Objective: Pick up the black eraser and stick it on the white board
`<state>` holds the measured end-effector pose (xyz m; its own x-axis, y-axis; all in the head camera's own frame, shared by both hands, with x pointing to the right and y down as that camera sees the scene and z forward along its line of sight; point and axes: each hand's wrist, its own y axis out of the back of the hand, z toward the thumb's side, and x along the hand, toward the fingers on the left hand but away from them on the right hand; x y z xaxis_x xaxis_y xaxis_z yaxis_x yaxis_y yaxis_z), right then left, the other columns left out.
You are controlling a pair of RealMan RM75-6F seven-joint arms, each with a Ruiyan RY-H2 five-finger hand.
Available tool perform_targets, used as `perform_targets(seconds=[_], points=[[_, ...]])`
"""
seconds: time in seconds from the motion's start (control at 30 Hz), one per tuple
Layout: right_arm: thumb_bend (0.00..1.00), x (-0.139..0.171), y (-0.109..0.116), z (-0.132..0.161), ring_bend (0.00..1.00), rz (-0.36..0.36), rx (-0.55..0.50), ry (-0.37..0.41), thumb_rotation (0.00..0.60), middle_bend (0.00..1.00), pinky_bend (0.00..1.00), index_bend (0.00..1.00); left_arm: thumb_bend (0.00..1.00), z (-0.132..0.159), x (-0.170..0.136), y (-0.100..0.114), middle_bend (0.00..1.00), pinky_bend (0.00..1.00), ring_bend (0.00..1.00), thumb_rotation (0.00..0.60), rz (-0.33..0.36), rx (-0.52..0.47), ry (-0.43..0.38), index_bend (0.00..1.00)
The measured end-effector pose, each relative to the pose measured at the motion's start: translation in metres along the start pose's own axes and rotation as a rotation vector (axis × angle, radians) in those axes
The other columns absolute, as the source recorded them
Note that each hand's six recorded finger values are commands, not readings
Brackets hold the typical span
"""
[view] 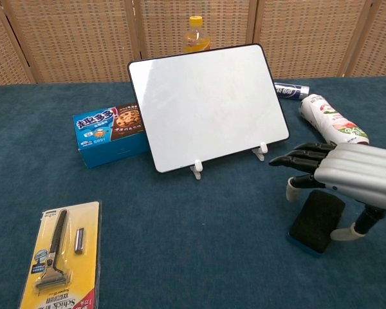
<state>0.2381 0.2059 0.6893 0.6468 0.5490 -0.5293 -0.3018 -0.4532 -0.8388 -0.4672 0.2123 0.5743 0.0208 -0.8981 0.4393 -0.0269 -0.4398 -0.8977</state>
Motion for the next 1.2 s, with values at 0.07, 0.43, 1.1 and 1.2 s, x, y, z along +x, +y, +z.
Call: perform_targets(seconds=[0.07,0.43,1.1,1.2], points=[[0.10,-0.0002,-0.0003,-0.0001,0.00,0.001,0.002,0.000,0.600,0.03,0.02,0.34,0.12,0.0001,0.0000,0.0000,0.00,0.00,0.00,0.600,-0.001,0.000,0.000,0.00],[0.10,-0.0017,-0.0046,0.0012,0.00,0.011,0.017,-0.002,0.600,0.03,0.02,0.38,0.12,0.0003,-0.0004,0.0004,0.00,0.00,0.00,0.600,-0.001,-0.007,-0.004,0.00],[0.13,-0.0001,-0.0088,0.0022,0.00,0.014,0.022,-0.006,0.600,0.03,0.02,0.53,0.12,-0.0002,-0.0008,0.0018,0.00,0.00,0.00,0.600,0.000,-0.019,-0.006,0.00],[0.13,0.0002,-0.0060,0.0006,0.00,0.000,0.027,-0.012,0.600,0.04,0.02,0.54,0.12,-0.0005,-0.0008,0.0024,0.00,0.00,0.00,0.600,0.001,-0.022,-0.005,0.00]])
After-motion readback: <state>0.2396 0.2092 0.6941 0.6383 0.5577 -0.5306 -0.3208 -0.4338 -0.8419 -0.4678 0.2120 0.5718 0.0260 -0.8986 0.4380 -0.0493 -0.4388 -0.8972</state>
